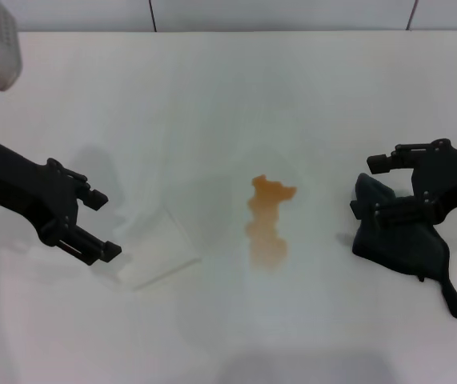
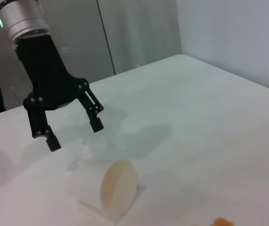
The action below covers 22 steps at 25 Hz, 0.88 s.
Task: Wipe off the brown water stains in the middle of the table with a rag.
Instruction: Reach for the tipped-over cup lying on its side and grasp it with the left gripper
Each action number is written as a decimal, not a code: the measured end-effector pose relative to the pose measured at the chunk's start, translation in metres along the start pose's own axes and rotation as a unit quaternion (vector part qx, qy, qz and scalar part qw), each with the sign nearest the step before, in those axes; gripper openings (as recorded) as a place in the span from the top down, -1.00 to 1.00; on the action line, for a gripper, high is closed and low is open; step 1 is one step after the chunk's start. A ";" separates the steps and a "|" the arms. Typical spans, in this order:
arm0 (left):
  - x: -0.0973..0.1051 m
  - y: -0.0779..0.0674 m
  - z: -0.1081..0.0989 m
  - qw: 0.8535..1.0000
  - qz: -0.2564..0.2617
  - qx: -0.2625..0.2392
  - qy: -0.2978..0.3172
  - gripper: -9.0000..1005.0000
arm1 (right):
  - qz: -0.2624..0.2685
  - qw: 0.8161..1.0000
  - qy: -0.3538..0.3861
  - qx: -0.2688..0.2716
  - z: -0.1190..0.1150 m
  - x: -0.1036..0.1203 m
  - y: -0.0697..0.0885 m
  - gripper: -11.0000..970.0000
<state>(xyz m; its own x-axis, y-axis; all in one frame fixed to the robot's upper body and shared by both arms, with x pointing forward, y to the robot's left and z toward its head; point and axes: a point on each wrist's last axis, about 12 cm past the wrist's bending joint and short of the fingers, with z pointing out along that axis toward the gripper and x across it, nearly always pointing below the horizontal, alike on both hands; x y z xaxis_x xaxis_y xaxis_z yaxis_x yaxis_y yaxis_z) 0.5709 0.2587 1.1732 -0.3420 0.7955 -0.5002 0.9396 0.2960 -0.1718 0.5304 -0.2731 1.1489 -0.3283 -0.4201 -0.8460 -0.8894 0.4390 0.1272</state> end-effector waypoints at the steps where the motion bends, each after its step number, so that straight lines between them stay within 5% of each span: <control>1: -0.002 0.000 0.001 1.000 0.002 0.001 0.006 -0.78 | 0.000 1.000 0.000 0.000 0.000 0.000 0.000 -0.67; 22: -0.023 0.000 0.014 0.998 0.021 0.012 0.066 -0.78 | 0.000 1.000 -0.002 -0.006 0.001 0.002 0.001 -0.67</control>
<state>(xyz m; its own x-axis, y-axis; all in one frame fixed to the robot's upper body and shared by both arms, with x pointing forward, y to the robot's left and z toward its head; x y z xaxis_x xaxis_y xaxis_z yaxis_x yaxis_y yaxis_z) 0.5789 0.2326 1.1728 -0.2992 0.8702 -0.3914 0.9527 0.2492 -0.1742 0.5289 -0.2731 1.1466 -0.3274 -0.4159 -0.8484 -0.8930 0.4298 0.1339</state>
